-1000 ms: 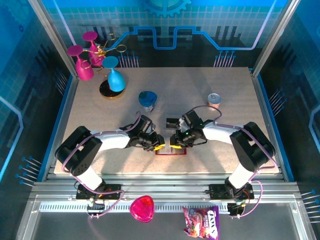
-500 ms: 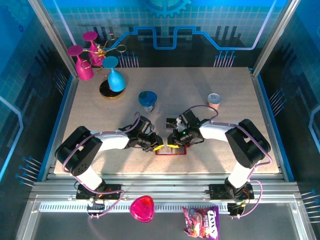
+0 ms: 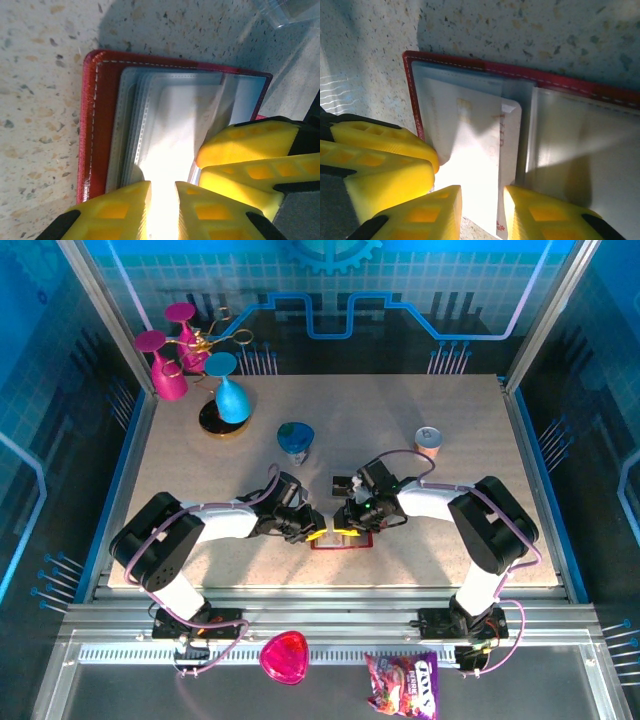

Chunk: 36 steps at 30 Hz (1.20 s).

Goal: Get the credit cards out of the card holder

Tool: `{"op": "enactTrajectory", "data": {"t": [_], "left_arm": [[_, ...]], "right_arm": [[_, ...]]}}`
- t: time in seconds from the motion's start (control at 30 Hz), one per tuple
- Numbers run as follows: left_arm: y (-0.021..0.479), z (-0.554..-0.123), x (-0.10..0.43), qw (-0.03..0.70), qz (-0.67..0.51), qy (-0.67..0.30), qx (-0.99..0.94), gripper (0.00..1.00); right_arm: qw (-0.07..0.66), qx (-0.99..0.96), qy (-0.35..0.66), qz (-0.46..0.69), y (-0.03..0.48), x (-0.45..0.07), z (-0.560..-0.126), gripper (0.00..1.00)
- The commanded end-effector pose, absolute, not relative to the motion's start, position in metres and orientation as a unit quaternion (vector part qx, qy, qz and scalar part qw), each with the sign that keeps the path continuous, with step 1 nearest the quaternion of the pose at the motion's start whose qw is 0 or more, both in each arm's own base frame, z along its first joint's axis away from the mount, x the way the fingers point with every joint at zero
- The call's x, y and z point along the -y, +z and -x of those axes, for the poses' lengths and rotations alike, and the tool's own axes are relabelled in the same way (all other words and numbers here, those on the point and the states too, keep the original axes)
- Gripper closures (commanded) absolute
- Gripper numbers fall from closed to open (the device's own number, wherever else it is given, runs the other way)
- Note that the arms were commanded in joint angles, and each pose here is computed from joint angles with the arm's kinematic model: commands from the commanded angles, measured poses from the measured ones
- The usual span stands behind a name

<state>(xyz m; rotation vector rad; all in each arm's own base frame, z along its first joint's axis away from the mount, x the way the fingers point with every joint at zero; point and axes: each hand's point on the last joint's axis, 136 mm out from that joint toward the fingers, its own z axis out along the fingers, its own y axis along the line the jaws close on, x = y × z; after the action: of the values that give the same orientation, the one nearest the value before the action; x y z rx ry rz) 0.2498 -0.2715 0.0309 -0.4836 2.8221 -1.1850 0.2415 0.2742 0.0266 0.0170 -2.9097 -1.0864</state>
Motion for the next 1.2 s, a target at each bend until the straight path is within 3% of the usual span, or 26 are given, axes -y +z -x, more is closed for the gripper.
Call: {"op": "enactTrajectory", "data": {"t": [0.0, 0.67, 1.17], "left_arm": [[0.032, -0.249, 0.265, 0.029, 0.155, -0.380, -0.911, 0.81], [0.045, -0.259, 0.272, 0.040, 0.144, -0.392, -0.908, 0.81], [0.041, -0.261, 0.282, 0.017, 0.127, -0.393, -0.910, 0.87]], "right_arm": [[0.012, 0.946, -0.325, -0.013, 0.030, -0.271, -0.244, 0.71], [-0.009, 0.942, -0.334, -0.012, 0.049, -0.262, -0.251, 0.72], [-0.001, 0.936, -0.351, -0.004, 0.043, -0.255, -0.256, 0.75]]}}
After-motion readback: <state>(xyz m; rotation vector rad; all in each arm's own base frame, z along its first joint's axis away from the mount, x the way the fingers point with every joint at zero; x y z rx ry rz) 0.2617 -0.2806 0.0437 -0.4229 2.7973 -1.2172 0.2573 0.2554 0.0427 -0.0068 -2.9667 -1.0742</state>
